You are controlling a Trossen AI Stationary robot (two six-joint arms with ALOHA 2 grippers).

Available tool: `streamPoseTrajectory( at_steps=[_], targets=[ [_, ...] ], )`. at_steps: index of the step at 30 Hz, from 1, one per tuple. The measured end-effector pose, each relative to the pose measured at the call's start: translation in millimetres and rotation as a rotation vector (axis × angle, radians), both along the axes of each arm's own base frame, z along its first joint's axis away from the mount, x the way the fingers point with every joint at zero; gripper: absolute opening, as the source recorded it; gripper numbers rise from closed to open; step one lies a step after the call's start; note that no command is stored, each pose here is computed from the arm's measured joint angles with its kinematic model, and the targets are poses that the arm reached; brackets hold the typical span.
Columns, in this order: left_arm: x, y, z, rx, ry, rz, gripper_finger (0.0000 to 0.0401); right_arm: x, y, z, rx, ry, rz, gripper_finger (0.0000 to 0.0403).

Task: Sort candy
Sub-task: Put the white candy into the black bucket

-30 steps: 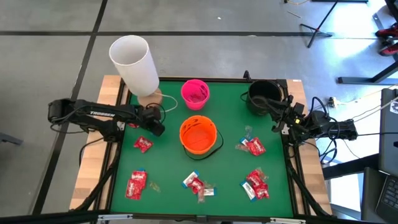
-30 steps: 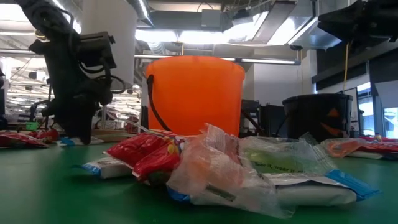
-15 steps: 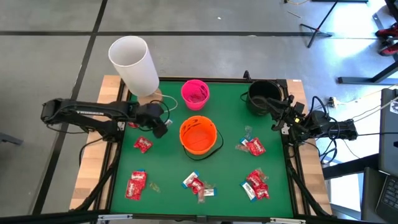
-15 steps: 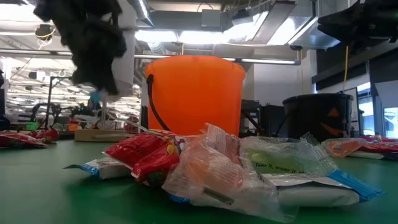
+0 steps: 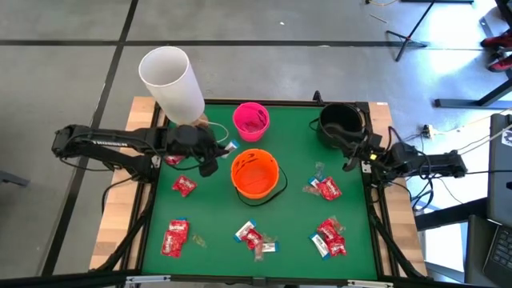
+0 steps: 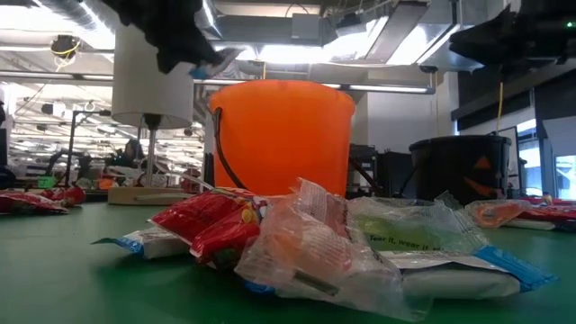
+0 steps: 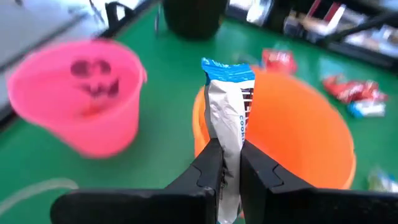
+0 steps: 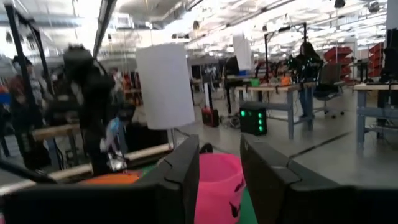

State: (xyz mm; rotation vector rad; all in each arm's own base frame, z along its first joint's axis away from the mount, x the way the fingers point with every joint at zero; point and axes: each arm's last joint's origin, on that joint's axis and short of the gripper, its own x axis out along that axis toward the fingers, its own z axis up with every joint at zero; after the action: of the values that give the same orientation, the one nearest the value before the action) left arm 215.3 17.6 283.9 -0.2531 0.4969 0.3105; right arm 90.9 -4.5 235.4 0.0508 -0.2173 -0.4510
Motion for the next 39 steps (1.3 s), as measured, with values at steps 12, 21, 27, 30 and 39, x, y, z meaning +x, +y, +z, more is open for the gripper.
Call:
streamPoseTrajectory(
  at_steps=[12, 21, 27, 30, 39],
  targets=[
    [15, 16, 8, 0.164, -0.108, -0.011, 0.0023, 38, 5, 29, -0.025, 0.083, -0.001, 0.0115],
    [23, 25, 14, 0.241, -0.188, -0.007, 0.0023, 84, 11, 47, -0.038, 0.078, 0.013, 0.0180],
    [27, 25, 22, 0.283, -0.272, -0.017, 0.0023, 116, 12, 52, -0.061, 0.117, 0.001, 0.0234],
    [30, 26, 24, 0.291, -0.310, -0.017, 0.0023, 134, 9, 53, -0.070, 0.118, 0.026, 0.0243],
    [45, 27, 15, 0.326, -0.305, -0.074, 0.0023, 188, -4, 60, -0.098, 0.101, 0.129, 0.0246]
  ],
)
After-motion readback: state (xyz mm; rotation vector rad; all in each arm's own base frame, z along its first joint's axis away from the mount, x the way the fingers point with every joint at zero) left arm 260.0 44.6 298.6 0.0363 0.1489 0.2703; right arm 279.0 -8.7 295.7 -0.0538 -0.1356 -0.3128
